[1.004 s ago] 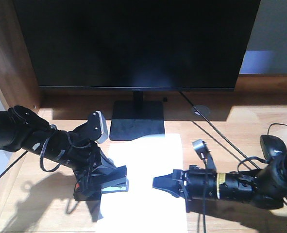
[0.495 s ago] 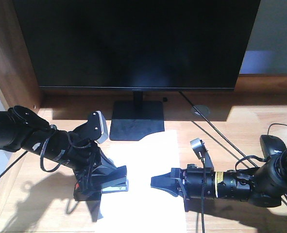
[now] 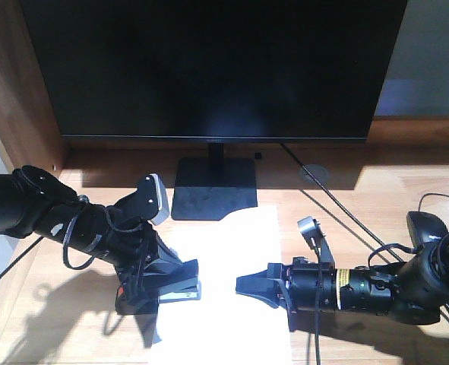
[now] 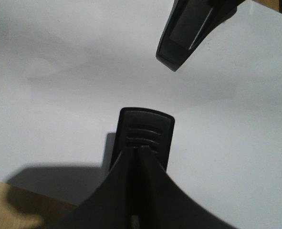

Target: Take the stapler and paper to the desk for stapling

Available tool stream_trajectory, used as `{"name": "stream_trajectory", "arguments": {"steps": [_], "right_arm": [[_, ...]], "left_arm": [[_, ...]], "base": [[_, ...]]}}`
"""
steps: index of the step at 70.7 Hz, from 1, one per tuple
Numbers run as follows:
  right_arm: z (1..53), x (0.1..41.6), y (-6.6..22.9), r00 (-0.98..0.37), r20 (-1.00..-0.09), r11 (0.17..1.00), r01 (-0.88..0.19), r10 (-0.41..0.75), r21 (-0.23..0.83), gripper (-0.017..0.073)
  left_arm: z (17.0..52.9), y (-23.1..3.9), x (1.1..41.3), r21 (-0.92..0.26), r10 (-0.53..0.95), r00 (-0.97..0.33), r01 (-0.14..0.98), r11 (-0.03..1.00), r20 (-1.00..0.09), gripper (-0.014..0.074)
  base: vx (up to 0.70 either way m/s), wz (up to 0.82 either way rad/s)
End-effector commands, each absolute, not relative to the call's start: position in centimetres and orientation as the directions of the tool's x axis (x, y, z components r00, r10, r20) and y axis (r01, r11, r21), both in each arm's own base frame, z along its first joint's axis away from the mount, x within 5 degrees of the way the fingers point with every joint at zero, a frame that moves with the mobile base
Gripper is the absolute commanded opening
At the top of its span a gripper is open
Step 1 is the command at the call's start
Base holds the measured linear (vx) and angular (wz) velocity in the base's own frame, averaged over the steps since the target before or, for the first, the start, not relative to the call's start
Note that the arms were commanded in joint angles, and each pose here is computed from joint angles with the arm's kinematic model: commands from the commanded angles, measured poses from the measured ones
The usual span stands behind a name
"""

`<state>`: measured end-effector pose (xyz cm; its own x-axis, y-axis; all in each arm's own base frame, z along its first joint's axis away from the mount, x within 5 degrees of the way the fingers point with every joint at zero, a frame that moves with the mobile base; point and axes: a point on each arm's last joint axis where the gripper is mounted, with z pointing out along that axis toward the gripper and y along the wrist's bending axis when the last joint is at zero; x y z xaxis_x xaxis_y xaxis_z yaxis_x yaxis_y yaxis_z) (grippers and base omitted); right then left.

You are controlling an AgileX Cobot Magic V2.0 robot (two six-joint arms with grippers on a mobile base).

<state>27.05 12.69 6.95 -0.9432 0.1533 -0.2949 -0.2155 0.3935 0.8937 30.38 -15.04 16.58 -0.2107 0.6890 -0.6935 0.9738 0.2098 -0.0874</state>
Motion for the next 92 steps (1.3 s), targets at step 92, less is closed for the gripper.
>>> {"name": "stream_trajectory", "arguments": {"steps": [92], "right_arm": [[9.9, 27.4, 13.2, -0.914, -0.357, 0.209, -0.318, 0.191, 0.925, -0.0001]], "left_arm": [[13.2, -16.2, 31.1, -0.139, 0.651, -0.187, 0.982, 0.126, -0.736, -0.0007]], "base": [[0.00, 0.00]]}}
